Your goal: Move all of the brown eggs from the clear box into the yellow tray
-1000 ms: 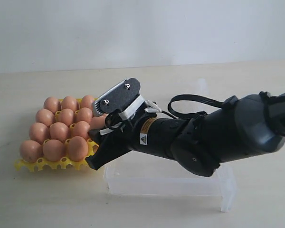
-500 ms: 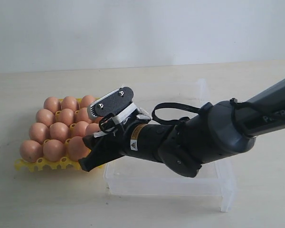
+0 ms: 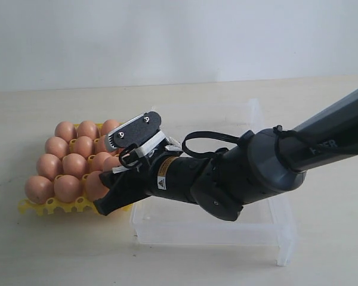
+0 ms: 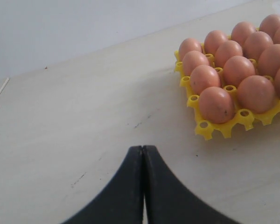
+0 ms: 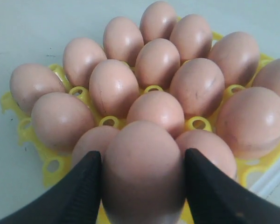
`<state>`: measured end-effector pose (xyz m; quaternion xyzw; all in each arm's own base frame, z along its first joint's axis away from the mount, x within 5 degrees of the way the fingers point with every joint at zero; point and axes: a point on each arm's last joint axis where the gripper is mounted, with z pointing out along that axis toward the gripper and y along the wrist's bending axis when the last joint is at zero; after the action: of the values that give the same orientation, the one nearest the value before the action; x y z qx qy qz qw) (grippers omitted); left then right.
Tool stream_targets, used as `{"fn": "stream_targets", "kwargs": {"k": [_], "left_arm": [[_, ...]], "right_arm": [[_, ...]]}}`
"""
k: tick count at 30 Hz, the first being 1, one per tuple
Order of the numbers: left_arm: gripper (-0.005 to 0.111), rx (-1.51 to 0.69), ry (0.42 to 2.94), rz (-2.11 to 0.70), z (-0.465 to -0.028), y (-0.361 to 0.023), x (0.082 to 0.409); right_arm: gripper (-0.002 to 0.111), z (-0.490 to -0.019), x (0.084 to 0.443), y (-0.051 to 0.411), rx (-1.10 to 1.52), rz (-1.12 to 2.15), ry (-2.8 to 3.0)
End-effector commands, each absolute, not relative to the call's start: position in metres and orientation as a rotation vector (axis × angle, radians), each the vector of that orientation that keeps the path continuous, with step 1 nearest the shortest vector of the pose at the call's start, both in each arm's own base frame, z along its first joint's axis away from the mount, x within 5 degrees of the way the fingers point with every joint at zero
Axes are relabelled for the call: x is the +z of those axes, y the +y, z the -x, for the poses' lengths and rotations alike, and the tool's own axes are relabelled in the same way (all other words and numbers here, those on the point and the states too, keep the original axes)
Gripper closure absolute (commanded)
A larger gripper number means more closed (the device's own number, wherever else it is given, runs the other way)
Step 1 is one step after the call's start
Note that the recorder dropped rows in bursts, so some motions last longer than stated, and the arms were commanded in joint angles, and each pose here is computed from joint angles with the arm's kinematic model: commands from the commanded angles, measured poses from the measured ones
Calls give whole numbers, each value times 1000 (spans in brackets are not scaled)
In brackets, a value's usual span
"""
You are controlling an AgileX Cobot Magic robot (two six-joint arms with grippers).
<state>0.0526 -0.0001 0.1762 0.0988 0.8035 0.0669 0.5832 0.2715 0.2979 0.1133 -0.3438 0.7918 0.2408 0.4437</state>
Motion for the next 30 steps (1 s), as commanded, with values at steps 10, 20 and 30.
{"fn": "stream_targets", "kwargs": {"k": [10, 20, 30], "left_arm": [[107, 153, 1861, -226, -52, 0, 178], [107, 153, 1861, -226, -52, 0, 178], [107, 153, 1861, -226, -52, 0, 178]], "right_arm": [[53, -273, 117, 298, 583, 850, 1956], [53, -270, 159, 294, 554, 877, 1883], [61, -258, 227, 250, 494, 800, 1860]]}}
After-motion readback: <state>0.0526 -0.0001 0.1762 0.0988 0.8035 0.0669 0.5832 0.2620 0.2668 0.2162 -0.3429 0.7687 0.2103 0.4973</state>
